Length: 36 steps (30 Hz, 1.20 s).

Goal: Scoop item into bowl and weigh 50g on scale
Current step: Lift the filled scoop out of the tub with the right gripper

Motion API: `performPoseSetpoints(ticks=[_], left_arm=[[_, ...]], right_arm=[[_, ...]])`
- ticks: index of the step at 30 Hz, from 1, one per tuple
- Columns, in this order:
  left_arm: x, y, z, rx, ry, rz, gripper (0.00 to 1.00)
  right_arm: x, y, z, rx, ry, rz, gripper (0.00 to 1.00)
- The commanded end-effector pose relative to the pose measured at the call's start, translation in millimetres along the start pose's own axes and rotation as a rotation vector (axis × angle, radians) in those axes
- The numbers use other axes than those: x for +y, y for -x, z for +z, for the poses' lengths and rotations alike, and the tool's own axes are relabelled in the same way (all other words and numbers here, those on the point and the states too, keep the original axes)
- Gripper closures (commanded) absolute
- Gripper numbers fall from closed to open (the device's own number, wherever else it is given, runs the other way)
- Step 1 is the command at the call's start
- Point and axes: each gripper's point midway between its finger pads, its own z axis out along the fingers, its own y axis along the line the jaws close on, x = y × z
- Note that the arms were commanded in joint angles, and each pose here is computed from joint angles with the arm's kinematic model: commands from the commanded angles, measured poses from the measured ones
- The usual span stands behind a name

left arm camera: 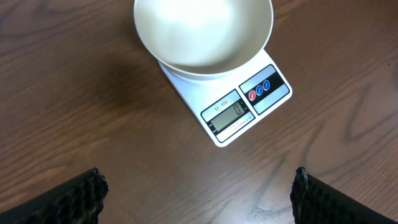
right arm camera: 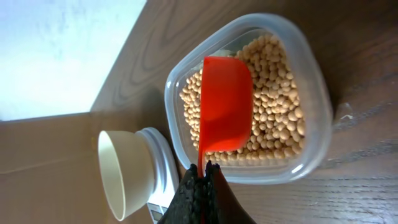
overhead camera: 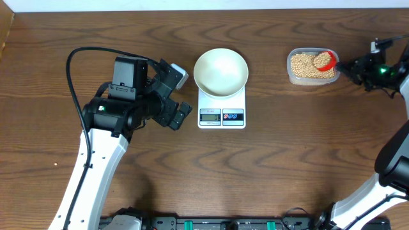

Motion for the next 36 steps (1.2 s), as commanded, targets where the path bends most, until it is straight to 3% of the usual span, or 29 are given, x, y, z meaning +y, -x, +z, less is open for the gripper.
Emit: performPoseSetpoints(ticks=[1,16,36], left_arm=[[1,4,-3,-0.009,0.008,0.019,0.04],[1,4,-3,-0.009,0.008,0.019,0.04],[1,4,-3,-0.009,0.008,0.019,0.04]], right_arm=[[2,-1,-6,0.008,0.067,0.008,0.99],[33,-2,-26,0.022,0.302,-0.015,0.99],[93,-32,8,0.164,0.463,-0.087,0.99]])
